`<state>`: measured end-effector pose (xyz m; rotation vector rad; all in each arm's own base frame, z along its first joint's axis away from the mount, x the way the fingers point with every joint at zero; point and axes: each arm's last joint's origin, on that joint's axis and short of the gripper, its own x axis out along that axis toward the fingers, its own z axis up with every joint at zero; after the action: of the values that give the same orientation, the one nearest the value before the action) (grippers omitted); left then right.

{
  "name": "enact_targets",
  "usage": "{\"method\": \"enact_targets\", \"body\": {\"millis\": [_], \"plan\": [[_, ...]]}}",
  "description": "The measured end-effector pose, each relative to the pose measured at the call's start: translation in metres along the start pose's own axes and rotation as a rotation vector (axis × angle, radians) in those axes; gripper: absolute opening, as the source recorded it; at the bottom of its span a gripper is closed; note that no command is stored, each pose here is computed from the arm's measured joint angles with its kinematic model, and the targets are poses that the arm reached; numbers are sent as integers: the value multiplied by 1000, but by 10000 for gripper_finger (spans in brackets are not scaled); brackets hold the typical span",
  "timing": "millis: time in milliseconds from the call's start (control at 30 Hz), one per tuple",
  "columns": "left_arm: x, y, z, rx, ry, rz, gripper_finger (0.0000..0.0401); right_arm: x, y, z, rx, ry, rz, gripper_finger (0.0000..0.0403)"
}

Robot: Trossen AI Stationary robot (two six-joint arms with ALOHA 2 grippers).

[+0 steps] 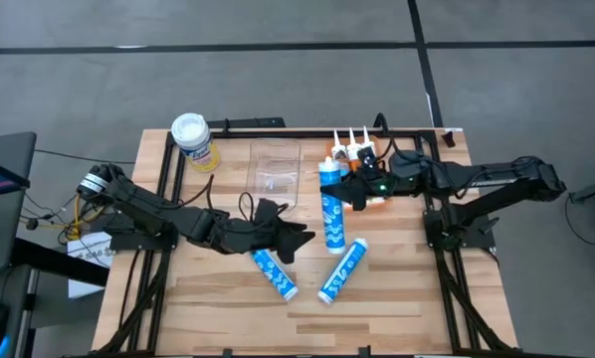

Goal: Pick & place silicon tubes, Sealant and Lysol wipes
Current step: Put the blue sealant into the transparent bin

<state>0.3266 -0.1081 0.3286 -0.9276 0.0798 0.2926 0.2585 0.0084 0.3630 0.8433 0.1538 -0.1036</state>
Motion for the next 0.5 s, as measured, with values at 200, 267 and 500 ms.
{"method": "enact_targets", "body": {"millis": [200, 267, 500], "plan": [[3, 2, 5, -12, -20, 1, 237, 9, -1, 8, 31, -30, 74, 203], [5, 2, 8, -23, -34, -9, 237, 12, -1, 9, 42, -27, 98, 203], [9, 3, 15, -16, -45, -26, 237, 21, -2, 8, 63, -25, 132, 203]]}}
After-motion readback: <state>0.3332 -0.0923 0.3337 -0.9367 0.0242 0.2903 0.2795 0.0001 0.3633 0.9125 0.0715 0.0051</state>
